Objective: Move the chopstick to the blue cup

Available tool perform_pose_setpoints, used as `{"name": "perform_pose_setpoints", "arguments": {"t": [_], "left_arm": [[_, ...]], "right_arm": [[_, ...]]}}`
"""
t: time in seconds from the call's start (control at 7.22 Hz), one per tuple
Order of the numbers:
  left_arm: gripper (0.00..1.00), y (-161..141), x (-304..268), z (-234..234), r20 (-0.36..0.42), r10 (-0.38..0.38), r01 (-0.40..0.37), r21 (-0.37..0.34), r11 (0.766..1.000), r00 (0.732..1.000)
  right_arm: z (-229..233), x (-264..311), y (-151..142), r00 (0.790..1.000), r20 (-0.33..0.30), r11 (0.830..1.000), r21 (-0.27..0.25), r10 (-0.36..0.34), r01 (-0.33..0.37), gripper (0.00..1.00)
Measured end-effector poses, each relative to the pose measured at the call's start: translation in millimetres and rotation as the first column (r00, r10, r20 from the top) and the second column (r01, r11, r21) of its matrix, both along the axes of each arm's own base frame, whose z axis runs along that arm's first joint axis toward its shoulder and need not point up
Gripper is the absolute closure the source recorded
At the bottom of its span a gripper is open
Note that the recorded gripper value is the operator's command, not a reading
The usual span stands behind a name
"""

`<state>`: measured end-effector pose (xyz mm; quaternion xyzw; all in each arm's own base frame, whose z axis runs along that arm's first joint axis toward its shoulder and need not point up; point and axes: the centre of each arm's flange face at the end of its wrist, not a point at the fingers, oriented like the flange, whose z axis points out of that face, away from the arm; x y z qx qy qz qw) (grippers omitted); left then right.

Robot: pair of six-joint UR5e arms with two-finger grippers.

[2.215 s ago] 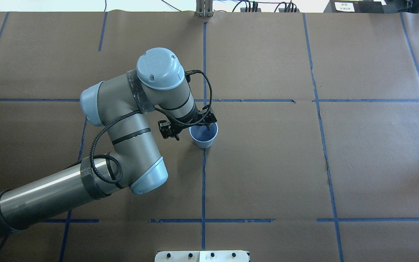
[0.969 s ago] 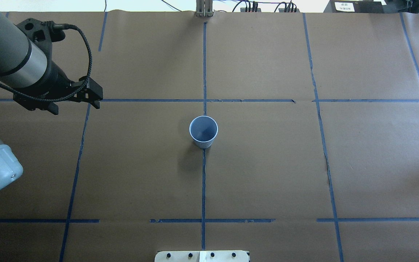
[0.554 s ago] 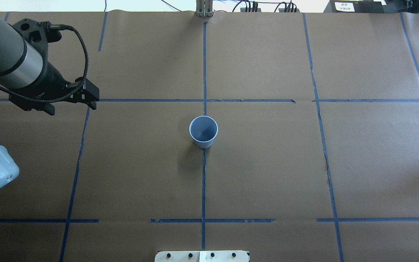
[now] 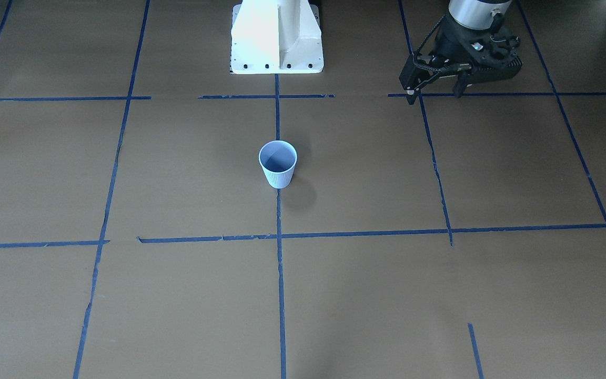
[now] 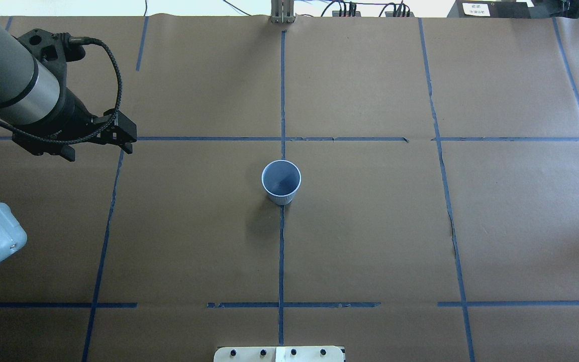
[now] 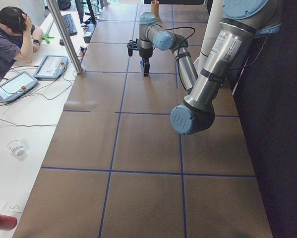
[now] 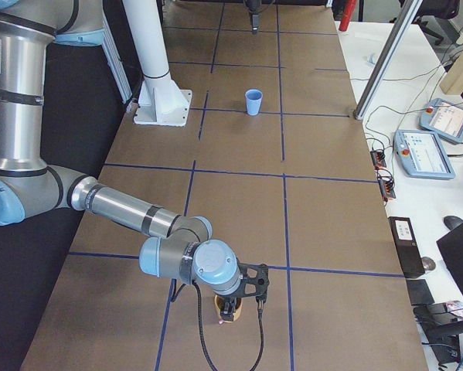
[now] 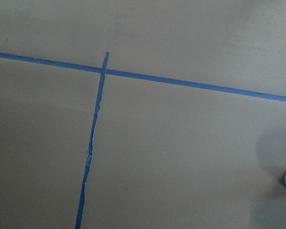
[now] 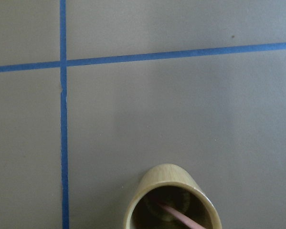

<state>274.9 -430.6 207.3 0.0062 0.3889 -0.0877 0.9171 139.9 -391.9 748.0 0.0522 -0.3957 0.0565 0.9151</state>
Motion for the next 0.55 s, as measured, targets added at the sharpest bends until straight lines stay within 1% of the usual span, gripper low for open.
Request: {"name": "perform_pose_setpoints", "arguments": {"t": [0.28,0.55], "left_arm": [[0.0,0.6,0.7,0.3,0.0,0.002,-0.002,-0.001,1.0,1.0],[0.0,1.6,0.5,-1.3,-0.004,0.0,0.0,-0.001,1.0,1.0]], "right_arm": [[8.7,1.6,-5.0,1.0,-0.006,1.0,-0.007,-0.007,0.007,0.0],[16.7,3.0,-1.6,0.999,-0.037,0.999,0.002,-0.035,0.035,0.0]]}}
